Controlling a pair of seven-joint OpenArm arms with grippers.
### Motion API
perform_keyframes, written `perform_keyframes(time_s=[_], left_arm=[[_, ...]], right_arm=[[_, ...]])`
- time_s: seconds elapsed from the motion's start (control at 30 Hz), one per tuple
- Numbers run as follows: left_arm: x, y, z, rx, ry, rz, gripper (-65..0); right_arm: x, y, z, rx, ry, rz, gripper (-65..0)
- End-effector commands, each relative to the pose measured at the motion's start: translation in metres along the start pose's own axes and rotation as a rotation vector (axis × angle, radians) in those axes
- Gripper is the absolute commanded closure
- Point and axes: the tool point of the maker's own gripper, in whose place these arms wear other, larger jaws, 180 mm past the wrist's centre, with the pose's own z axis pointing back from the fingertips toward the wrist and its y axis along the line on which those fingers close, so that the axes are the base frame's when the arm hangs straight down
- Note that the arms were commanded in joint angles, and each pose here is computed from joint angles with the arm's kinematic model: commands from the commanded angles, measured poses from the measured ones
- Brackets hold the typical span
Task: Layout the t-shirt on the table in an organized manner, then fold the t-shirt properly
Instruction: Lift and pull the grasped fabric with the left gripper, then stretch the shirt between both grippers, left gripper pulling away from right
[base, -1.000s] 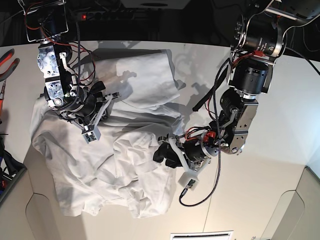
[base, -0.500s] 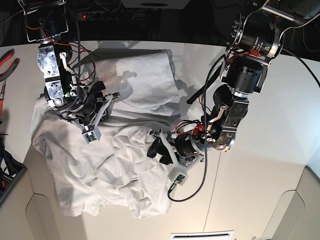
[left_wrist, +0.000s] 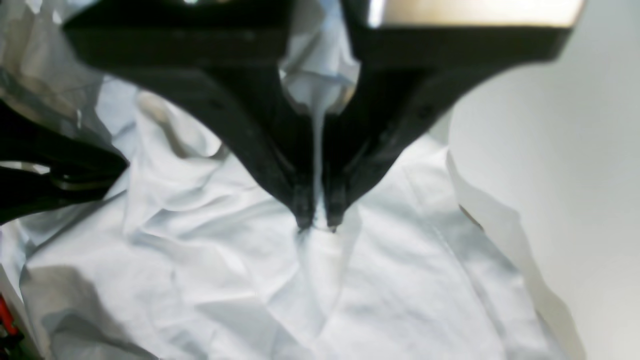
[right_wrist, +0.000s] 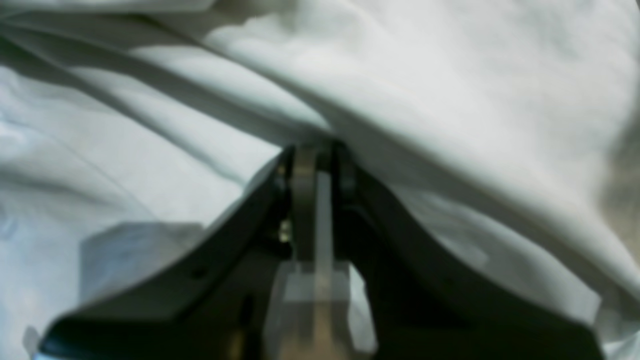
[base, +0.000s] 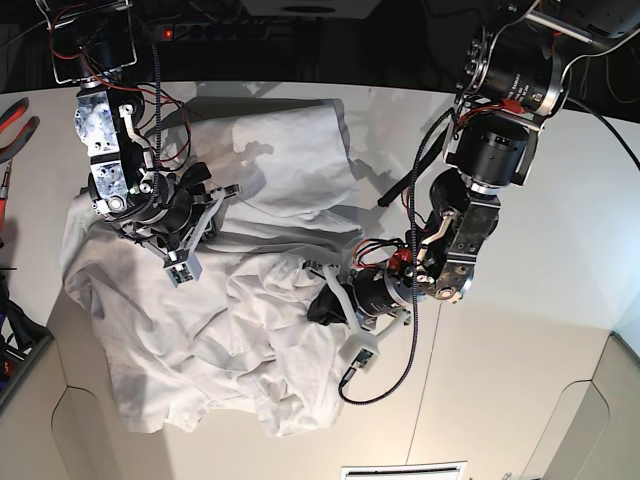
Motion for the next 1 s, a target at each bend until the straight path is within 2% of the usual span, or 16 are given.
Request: perform_keyframes(time_s=[0.0,0.27,0.47,0.67,0.87,0.97], left_arm=[[0.037,0.0,0.002,-0.016,-0.084,-0.031,0.0],[0.076,0.022,0.038,0.034,-0.114,-0.17,0.0],[0.083,0.057,0.067,0.115,-0.086,-0.252,0.0],[0.092,0.12,0.107,0.299,-0.089,-0.25,0.0],[0.111,0.177,0.161,0.453,-0.153,-0.189,0.0],[0.119,0.195,0.183,0.5,-0.203,-0.136,0.0]], right_arm=[[-0.003,-0.004,0.001,-0.014,0.024,0.005,-6.4],[-0.003,-0.005,0.001,-0.015,0.028,0.005,-6.4],[-0.003,-0.005,0.001,-0.015,0.028,0.005,-6.4],[-0.004,-0.005,0.001,-0.015,0.032,0.005,-6.4],[-0.005,-0.007,0.001,-0.026,0.036,0.016,-6.4],[-0.005,-0.008,0.001,-0.033,0.039,0.023,-6.4]])
